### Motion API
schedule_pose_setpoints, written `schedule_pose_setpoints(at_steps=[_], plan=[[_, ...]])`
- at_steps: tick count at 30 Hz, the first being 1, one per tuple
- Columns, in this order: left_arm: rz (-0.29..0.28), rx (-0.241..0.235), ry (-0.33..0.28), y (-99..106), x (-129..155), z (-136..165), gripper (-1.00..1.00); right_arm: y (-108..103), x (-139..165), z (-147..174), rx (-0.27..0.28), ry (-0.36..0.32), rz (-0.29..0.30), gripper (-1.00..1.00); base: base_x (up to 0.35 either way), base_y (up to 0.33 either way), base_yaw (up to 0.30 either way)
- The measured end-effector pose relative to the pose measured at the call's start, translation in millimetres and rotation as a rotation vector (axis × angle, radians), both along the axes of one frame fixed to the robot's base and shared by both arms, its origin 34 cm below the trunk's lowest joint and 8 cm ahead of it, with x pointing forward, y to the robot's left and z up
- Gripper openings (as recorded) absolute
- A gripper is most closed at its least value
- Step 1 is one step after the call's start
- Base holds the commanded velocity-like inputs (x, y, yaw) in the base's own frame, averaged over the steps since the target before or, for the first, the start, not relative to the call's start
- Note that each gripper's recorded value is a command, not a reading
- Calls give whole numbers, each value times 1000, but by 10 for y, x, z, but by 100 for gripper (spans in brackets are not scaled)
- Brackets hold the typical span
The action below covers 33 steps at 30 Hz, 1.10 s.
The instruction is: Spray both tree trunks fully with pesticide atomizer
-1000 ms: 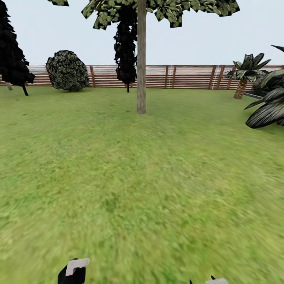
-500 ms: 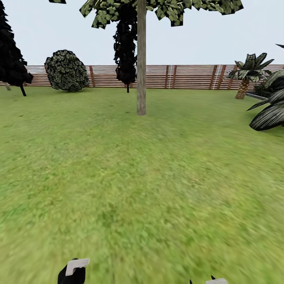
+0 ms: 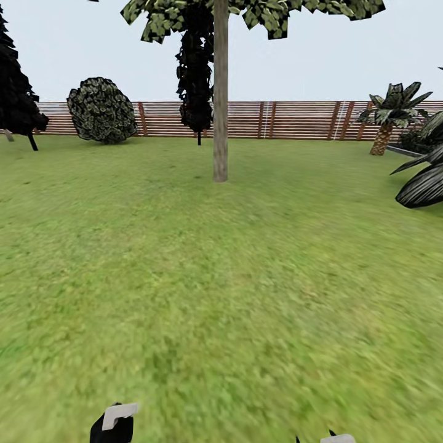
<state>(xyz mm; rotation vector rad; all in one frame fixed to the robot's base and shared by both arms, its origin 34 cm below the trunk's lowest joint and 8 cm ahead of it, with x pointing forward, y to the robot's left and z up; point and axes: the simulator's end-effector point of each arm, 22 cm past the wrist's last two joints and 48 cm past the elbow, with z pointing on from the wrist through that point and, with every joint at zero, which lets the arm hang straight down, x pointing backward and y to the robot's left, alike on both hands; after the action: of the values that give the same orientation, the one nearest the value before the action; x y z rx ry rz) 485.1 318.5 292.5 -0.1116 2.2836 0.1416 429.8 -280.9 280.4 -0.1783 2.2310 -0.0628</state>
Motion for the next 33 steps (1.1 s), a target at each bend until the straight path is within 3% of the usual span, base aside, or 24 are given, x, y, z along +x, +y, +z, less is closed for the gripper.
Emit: schedule_pose_setpoints(at_steps=[33], plan=[[1,0,0,2,0,0,-100,0,1,1,0,-1,0,100,338,0,0]])
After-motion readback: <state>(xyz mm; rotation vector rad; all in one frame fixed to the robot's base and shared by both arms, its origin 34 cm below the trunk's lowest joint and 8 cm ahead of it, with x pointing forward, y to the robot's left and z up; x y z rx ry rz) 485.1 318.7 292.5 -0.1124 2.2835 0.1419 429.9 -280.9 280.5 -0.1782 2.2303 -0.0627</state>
